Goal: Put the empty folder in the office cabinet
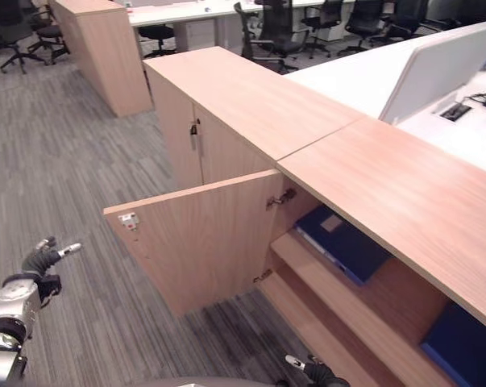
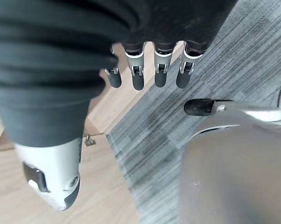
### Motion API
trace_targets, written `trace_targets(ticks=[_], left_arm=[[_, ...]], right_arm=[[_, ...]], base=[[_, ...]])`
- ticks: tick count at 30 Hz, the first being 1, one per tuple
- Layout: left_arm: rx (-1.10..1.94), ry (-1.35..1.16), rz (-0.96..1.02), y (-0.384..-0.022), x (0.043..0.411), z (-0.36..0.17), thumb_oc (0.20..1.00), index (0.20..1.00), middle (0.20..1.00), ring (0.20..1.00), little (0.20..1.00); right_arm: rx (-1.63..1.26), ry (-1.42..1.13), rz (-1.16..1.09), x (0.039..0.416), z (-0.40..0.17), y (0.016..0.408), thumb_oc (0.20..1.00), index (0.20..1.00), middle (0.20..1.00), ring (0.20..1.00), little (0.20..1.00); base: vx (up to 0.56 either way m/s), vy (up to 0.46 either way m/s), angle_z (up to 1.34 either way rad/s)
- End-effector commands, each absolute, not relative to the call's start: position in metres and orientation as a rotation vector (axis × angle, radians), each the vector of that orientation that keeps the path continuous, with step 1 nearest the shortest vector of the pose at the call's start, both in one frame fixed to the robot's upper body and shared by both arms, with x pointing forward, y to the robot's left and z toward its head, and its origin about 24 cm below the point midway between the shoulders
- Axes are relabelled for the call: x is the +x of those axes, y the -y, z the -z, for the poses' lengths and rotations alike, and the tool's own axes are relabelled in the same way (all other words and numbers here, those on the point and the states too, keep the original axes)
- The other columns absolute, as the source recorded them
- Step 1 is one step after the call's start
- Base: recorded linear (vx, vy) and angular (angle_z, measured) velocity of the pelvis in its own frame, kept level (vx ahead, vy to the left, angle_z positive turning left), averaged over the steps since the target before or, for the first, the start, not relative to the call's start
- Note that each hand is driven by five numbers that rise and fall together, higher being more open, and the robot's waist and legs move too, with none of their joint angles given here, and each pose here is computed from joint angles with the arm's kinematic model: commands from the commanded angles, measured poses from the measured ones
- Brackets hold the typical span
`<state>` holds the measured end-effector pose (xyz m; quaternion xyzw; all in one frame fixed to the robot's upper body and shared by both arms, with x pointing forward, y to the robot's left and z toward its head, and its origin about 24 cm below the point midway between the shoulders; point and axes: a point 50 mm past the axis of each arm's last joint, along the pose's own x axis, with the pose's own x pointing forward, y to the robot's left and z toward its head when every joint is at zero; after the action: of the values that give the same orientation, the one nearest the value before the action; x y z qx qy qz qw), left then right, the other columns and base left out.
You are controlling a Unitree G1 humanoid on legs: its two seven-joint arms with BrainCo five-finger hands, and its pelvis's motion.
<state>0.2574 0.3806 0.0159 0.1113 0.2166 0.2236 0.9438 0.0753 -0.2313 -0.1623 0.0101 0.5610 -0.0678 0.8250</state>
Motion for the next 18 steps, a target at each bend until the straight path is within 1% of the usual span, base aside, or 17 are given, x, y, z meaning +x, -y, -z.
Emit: trace_targets(ticks=[1, 9, 12, 18], left_arm=[[0.204, -0.308, -0.506, -0.393, 0.275, -0.051, 1.0, 1.0, 1.0, 1.0, 1.0], [0.238, -0.216, -0.443, -0.382, 0.304, -0.083, 1.0, 1.0, 1.0, 1.0, 1.0], [0.236, -0.207, -0.406, -0.368, 0.315, -0.082, 1.0, 1.0, 1.0, 1.0, 1.0], [0.178, -0.221, -0.315, -0.329, 0.333, -0.064, 1.0, 1.0, 1.0, 1.0, 1.0]], right_arm=[[-0.043, -1.14, 0.113, 0.095, 0.155, 0.244, 1.0, 1.0, 1.0, 1.0, 1.0], [-0.04, -1.141, 0.141, 0.091, 0.153, 0.252, 1.0, 1.0, 1.0, 1.0, 1.0], [-0.036, -1.146, 0.147, 0.089, 0.154, 0.253, 1.0, 1.0, 1.0, 1.0, 1.0], [-0.031, -1.16, 0.137, 0.086, 0.156, 0.248, 1.0, 1.0, 1.0, 1.0, 1.0]], base=[[0.03, 0.034, -0.25], [0.02, 0.05, -0.16], [0.0, 0.038, -0.14], [0.0, 0.031, -0.09]])
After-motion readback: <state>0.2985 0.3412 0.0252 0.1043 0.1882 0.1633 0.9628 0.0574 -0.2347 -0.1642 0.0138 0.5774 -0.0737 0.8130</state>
